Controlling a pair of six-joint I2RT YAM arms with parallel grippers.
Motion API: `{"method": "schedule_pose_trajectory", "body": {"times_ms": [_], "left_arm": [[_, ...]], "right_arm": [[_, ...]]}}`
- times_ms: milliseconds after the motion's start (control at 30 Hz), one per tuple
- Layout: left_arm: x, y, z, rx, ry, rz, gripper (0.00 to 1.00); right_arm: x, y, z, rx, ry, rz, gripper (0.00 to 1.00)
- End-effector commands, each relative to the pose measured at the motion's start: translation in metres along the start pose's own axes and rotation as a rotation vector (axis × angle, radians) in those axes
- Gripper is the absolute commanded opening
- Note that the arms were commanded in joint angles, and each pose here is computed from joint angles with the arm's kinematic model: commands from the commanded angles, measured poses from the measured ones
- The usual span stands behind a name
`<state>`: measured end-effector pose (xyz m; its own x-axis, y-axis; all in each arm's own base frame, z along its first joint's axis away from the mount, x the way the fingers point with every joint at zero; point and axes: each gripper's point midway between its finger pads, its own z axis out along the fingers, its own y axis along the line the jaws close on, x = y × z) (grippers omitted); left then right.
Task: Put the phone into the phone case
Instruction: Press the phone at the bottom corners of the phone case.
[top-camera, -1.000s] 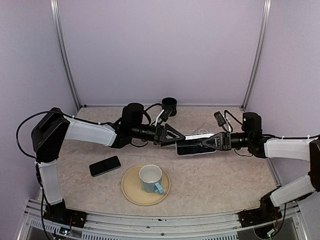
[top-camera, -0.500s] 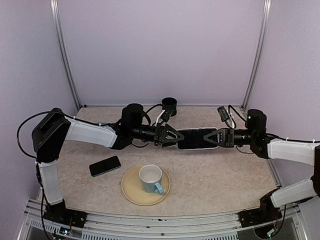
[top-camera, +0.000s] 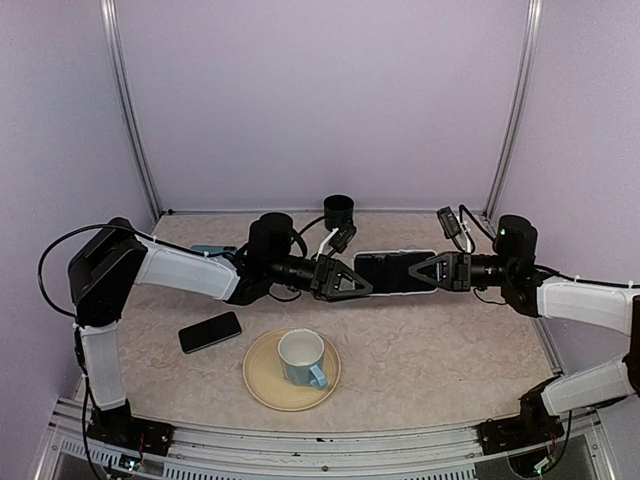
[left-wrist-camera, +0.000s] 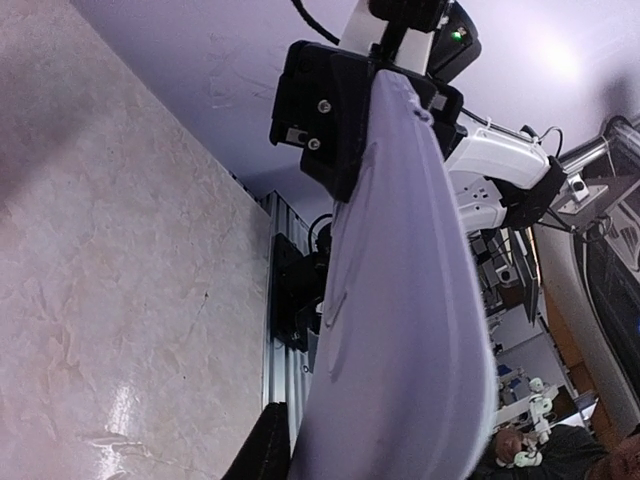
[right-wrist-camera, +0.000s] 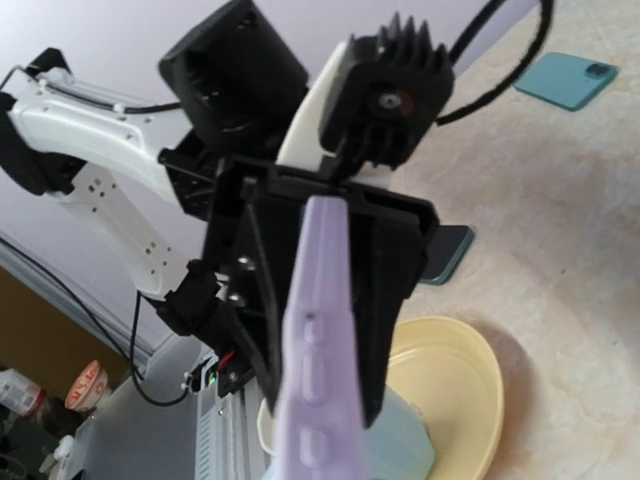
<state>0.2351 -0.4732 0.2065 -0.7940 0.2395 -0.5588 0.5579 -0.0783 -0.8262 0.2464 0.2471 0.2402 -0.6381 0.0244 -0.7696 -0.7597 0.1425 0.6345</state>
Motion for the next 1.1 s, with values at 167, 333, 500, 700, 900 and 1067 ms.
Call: {"method": "schedule_pose_trajectory", "body": {"times_ms": [167, 333, 500, 700, 900, 1067], "left_arm": [[-0.007, 0.0, -0.003, 0.011, -0.021, 0.015, 0.0], [-0.012, 0.028, -0.012, -0.127, -0.042, -0.012, 0.0], [-0.01, 0.029, -0.019, -0.153, -0.033, 0.023, 0.13], [-0.01, 0.012, -0.026, -0.109, -0.031, 0.081, 0.36], [-0.03, 0.013, -0.039, -0.14, -0.097, 0.079, 0.49], [-0.04, 0.024, -0.041, -0.165, -0.125, 0.067, 0.54]], "right_arm": [[-0.021, 0.002, 0.0, 0.037, -0.035, -0.098, 0.0], [-0.023, -0.005, 0.0, 0.085, -0.03, -0.106, 0.0], [-0.021, -0.006, 0.0, 0.081, -0.024, -0.094, 0.0], [-0.018, -0.007, -0.001, 0.058, -0.018, -0.069, 0.0], [-0.012, -0.009, 0.001, 0.035, -0.005, -0.043, 0.0], [-0.009, -0.006, 0.001, 0.014, 0.0, -0.034, 0.0]]}}
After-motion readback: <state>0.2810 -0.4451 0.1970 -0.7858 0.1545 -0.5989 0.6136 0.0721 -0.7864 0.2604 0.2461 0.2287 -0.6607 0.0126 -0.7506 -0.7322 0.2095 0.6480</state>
